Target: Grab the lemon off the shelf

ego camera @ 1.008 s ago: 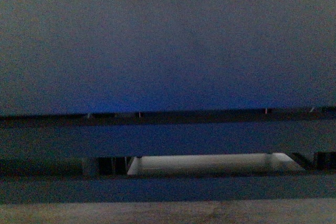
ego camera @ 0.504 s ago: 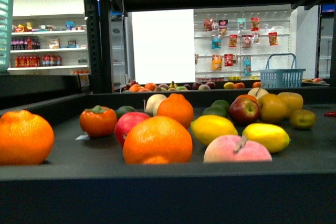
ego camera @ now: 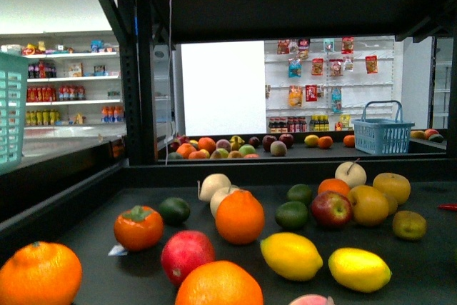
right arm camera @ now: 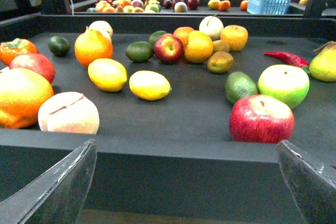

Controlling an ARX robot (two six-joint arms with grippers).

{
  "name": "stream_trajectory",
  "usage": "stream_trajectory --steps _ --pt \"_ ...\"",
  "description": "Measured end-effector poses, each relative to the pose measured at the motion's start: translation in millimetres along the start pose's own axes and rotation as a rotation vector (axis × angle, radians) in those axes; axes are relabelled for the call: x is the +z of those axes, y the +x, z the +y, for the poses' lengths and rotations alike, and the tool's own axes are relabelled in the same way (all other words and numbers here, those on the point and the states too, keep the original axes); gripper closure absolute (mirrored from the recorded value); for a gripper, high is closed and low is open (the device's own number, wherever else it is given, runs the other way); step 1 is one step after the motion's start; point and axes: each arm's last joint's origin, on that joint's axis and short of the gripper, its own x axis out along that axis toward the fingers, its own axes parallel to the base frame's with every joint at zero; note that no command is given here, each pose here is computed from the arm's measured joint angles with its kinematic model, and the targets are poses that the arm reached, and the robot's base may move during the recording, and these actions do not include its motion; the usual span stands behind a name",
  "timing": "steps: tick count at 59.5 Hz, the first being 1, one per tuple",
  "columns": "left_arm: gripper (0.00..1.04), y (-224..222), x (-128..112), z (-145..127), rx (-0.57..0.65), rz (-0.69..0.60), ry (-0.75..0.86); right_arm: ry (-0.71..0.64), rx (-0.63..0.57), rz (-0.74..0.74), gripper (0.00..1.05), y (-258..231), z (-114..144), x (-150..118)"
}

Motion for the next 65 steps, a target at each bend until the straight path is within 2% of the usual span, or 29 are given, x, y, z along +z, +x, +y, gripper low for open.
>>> stream_trajectory --steps 65 --pt "0.08 0.0 0.0 0.0 -0.001 0.0 0.0 0.0 0.0 0.0 0.02 0.0 0.0 0.0"
